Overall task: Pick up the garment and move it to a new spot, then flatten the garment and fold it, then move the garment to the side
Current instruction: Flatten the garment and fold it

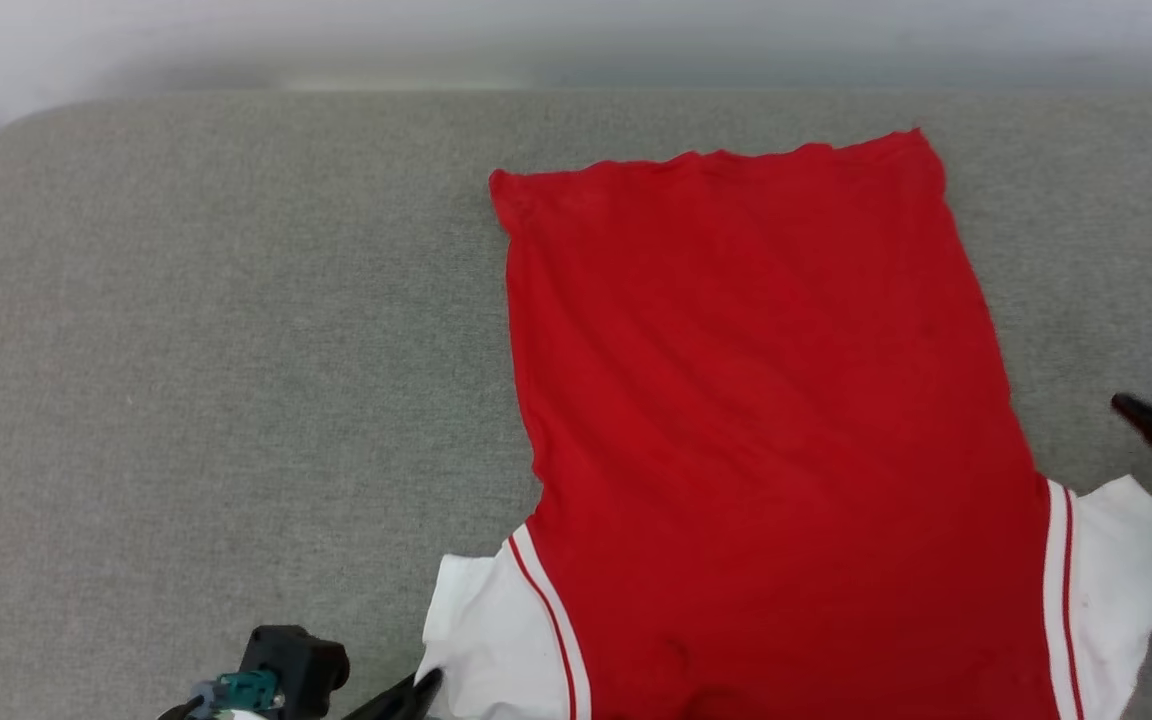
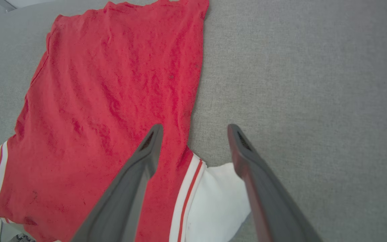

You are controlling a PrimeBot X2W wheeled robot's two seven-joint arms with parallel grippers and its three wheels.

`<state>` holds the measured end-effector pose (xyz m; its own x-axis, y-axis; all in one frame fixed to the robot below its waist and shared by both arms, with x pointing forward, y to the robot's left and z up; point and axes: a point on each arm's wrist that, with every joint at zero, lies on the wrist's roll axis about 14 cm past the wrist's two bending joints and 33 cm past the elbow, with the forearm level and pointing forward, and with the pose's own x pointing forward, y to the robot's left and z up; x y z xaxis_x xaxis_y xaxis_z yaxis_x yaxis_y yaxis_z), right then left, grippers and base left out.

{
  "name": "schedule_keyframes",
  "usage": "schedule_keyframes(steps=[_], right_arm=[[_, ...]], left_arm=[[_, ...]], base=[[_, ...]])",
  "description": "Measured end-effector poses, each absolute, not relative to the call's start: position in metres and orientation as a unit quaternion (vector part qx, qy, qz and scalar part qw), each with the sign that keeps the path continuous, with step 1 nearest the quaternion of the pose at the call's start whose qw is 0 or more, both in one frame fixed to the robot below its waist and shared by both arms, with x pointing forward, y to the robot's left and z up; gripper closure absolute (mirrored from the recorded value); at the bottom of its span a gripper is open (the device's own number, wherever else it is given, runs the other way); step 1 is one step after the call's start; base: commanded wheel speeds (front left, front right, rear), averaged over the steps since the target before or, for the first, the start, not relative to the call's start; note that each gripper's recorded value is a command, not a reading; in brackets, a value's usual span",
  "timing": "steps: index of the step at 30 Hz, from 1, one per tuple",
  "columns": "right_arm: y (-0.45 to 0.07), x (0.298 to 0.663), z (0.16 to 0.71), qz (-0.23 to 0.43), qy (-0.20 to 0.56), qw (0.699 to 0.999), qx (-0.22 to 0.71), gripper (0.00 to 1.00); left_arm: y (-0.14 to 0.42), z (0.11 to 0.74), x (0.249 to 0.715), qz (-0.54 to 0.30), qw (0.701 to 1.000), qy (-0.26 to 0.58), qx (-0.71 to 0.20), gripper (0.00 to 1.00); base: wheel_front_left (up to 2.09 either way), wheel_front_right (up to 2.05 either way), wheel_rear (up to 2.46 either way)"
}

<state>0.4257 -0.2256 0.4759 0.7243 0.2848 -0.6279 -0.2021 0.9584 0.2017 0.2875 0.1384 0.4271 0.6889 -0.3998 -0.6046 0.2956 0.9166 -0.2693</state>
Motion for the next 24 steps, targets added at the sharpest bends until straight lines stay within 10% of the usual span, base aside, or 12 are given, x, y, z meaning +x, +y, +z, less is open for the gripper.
schedule_keyframes(steps=[24], right_arm=[[-0.164,0.61,0.419,0.148,0.463,0.874,-0.005,0.0]], left_arm=[[0.139,0.423,0.31,-0.156,0.919,0.355,-0.069,1.0]], base=[[0.0,0.0,0.0]])
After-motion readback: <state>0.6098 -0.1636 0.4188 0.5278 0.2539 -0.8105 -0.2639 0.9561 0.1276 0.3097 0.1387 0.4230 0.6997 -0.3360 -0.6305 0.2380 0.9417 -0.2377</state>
